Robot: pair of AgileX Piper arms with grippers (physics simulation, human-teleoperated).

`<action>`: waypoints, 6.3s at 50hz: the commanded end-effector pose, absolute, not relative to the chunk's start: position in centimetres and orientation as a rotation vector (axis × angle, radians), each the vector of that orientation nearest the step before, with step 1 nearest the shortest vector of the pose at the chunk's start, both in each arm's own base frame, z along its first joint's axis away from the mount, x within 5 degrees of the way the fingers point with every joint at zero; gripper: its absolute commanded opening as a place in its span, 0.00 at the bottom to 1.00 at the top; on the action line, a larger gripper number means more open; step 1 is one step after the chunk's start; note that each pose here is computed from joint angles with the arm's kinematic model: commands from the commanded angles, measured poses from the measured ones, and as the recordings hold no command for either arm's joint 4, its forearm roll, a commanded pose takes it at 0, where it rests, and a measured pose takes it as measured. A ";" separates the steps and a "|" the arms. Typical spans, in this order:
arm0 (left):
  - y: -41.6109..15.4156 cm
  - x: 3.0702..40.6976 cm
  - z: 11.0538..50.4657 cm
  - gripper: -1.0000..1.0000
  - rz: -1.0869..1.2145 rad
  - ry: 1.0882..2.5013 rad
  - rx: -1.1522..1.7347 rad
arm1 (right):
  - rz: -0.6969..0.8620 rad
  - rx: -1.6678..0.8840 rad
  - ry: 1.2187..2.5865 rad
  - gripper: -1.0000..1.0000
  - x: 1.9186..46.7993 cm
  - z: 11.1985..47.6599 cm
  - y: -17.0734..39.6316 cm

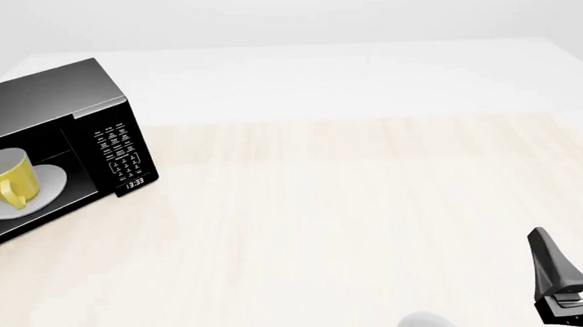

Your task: Put the yellow and white mug in the microwave and close it.

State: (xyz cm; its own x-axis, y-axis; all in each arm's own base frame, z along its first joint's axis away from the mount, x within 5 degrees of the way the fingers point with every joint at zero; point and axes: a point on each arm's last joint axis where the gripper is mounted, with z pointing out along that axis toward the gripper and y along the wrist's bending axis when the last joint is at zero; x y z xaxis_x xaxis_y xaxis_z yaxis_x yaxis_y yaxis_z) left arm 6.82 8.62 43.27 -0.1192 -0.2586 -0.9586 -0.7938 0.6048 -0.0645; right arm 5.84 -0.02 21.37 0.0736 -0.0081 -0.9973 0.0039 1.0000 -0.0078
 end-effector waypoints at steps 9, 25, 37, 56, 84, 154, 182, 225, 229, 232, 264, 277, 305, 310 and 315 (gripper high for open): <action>10.4 6.1 42.7 1.00 0.698 1.673 -0.978 | -0.009 -0.004 1.497 1.00 5.8 21.4 0.0; 12.2 5.6 41.2 1.00 0.750 1.694 -1.080 | -0.009 -0.003 1.497 1.00 5.8 21.4 0.0; 13.7 5.4 39.5 1.00 0.764 1.708 -1.166 | -0.009 -0.003 1.497 1.00 5.8 21.4 0.0; 16.3 5.1 34.1 1.00 0.767 1.812 -1.260 | -0.009 -0.003 1.497 1.00 5.8 21.4 0.0; 18.4 5.7 29.9 1.00 0.736 1.888 -1.293 | -0.009 -0.003 1.497 1.00 5.8 21.4 0.0; 17.0 16.9 23.0 1.00 0.325 2.115 -1.046 | -0.009 -0.004 1.497 1.00 5.8 21.4 0.0; 15.5 20.2 23.7 1.00 0.260 2.114 -0.904 | -0.009 -0.004 1.497 1.00 5.8 21.4 0.0; 16.1 25.3 24.2 1.00 0.234 2.101 -0.775 | -0.009 -0.003 1.497 1.00 5.8 21.4 0.0; 16.3 25.5 24.3 1.00 0.236 2.097 -0.771 | -0.009 -0.003 1.497 1.00 5.8 21.4 0.0; 16.2 25.8 24.3 1.00 0.232 2.097 -0.766 | -0.009 -0.003 1.497 1.00 5.8 21.4 0.0; 17.3 28.1 24.2 1.00 0.174 2.048 -0.854 | -0.009 -0.003 1.497 1.00 5.8 21.4 0.0; 15.8 26.3 24.2 1.00 0.172 2.064 -0.836 | -0.009 -0.003 1.497 1.00 5.8 21.4 0.0; 14.3 22.8 27.8 1.00 0.209 2.004 -0.796 | -0.009 -0.004 1.497 1.00 5.8 21.4 0.0; 14.0 22.2 28.7 1.00 0.229 1.988 -0.769 | -0.009 -0.003 1.497 1.00 5.8 21.4 0.0; 13.6 21.7 30.0 1.00 0.239 1.962 -0.743 | -0.009 -0.004 1.497 1.00 5.8 21.4 0.0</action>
